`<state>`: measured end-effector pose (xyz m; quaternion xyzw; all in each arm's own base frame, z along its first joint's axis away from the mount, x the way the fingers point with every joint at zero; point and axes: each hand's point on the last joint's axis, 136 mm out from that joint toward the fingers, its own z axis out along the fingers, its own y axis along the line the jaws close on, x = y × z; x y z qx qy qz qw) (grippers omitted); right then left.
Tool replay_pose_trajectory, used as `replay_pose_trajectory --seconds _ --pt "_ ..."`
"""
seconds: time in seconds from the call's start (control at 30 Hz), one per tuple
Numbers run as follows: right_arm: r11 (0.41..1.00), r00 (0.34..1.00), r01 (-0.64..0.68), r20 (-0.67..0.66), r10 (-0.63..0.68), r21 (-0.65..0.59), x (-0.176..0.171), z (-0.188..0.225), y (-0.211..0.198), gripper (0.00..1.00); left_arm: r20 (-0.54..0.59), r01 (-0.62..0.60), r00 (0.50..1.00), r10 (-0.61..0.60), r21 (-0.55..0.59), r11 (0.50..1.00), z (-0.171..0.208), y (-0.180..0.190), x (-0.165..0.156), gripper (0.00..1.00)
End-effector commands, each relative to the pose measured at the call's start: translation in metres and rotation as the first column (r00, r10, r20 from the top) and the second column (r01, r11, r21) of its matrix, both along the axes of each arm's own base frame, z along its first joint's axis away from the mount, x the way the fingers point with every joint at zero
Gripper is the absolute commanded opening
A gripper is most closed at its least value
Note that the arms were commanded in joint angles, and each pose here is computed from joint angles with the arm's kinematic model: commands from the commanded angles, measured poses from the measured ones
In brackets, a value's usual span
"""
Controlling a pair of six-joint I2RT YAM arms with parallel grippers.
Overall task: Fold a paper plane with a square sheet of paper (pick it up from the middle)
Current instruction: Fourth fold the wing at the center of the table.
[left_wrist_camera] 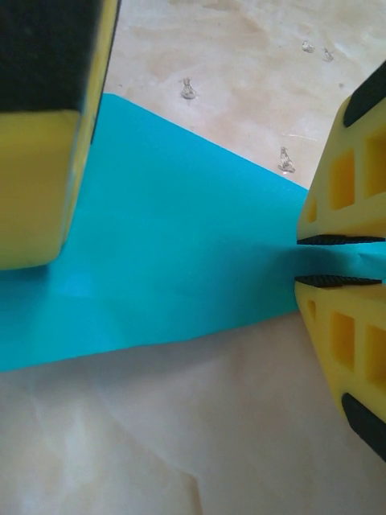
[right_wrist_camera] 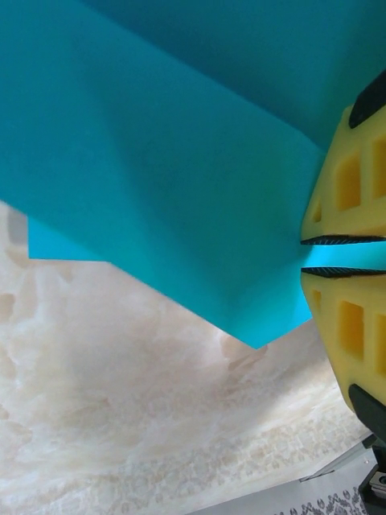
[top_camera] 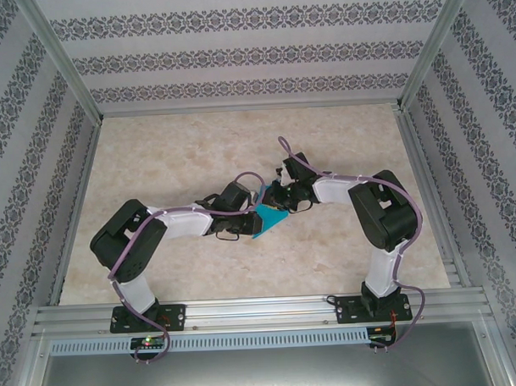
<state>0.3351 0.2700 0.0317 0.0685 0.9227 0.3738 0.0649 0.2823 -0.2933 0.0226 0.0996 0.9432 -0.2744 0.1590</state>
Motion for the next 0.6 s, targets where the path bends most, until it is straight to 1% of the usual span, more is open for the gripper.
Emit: replay_pose_trajectory --seconds 0.0,0.07,0.23,0.4,0.57 --pt "1.000 1.000 0.011 -0.004 -0.011 -0.029 -0.003 -0.004 -0.008 0.18 0.003 0.028 1.000 -0.028 -0.009 1.000 -0.002 -0.004 0.004 0.22" --pt "0.999 1.000 0.012 -0.012 -0.013 -0.042 -0.003 -0.009 -0.010 0.18 0.002 0.032 0.999 -0.032 -0.008 0.999 -0.003 -0.005 0.005 0.22" --pt "0.993 0.999 0.005 -0.037 -0.010 -0.121 -0.008 -0.024 -0.021 0.17 0.005 0.032 0.999 -0.032 -0.016 0.999 0.002 -0.005 0.006 0.22" --pt "0.982 0.999 -0.004 -0.054 -0.006 -0.188 -0.014 -0.037 -0.032 0.16 0.023 0.012 1.000 -0.011 -0.045 0.999 0.018 -0.005 0.010 0.24" --pt "0.981 0.998 -0.007 -0.061 -0.005 -0.195 -0.018 -0.043 -0.035 0.15 0.045 -0.016 0.999 0.019 -0.074 0.997 0.035 -0.003 0.020 0.28"
